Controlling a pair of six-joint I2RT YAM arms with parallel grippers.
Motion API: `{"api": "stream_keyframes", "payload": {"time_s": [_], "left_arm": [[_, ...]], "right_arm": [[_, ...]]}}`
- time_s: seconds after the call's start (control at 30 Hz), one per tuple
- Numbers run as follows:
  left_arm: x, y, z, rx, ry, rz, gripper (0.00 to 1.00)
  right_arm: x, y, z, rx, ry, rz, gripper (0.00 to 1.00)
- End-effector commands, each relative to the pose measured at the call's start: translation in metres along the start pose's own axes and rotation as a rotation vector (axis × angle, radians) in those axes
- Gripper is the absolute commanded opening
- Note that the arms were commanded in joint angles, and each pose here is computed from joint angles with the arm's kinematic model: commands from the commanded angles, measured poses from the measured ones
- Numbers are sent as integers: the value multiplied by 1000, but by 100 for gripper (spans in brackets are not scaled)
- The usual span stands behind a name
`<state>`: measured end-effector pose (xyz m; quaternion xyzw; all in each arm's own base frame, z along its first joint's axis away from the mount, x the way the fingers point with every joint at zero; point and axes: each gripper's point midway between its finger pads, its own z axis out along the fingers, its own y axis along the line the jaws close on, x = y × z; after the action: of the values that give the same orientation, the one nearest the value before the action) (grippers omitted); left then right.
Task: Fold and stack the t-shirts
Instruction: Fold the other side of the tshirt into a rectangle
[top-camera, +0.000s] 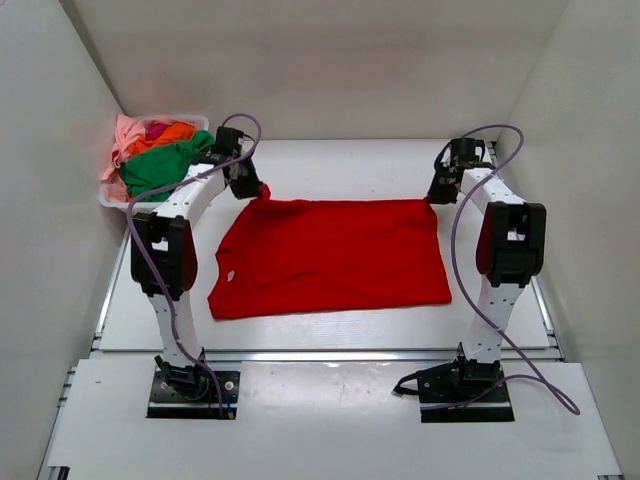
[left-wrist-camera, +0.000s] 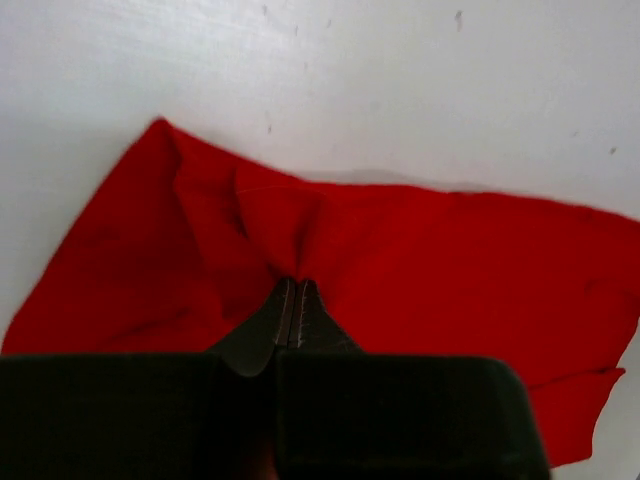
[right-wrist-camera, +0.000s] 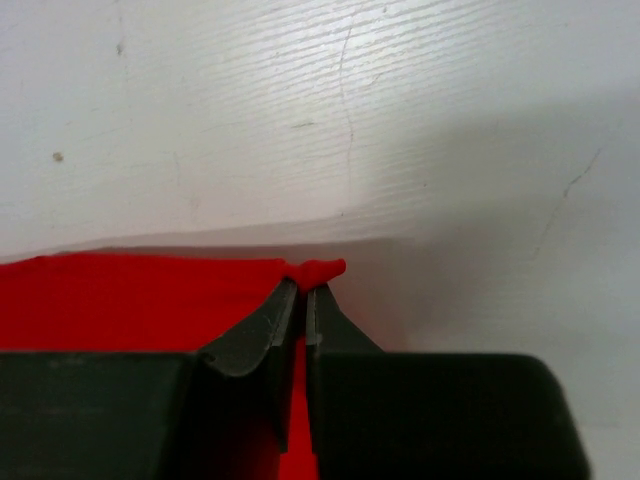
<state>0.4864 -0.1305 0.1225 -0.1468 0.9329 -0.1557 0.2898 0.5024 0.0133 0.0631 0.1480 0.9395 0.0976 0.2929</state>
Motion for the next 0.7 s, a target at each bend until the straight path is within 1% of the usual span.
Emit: {"api": "stream_keyframes", "payload": {"time_s": [0.0, 0.1, 0.17, 0.33, 0.4, 0.53, 0.67], "left_arm": [[6, -16, -34, 61, -26, 3, 0], [23, -14, -48, 64, -7, 5, 0], [35, -6, -56, 52, 7, -10, 0], [56, 3, -81, 38, 14, -10, 0], [66, 8, -88, 44, 18, -31, 0], [91, 31, -96, 41, 44, -106, 0], [116, 43, -106, 28, 70, -114, 0]], "right_arm": [[-19, 14, -27, -52, -81, -50, 0], [-5, 13, -35, -80, -64, -47, 0], [-2, 17, -47, -118, -72, -38, 0], [18, 12, -59, -116, -57, -33, 0], [28, 7, -63, -107, -51, -28, 0], [40, -7, -71, -96, -48, -9, 0], [44, -15, -78, -100, -51, -4, 0]]}}
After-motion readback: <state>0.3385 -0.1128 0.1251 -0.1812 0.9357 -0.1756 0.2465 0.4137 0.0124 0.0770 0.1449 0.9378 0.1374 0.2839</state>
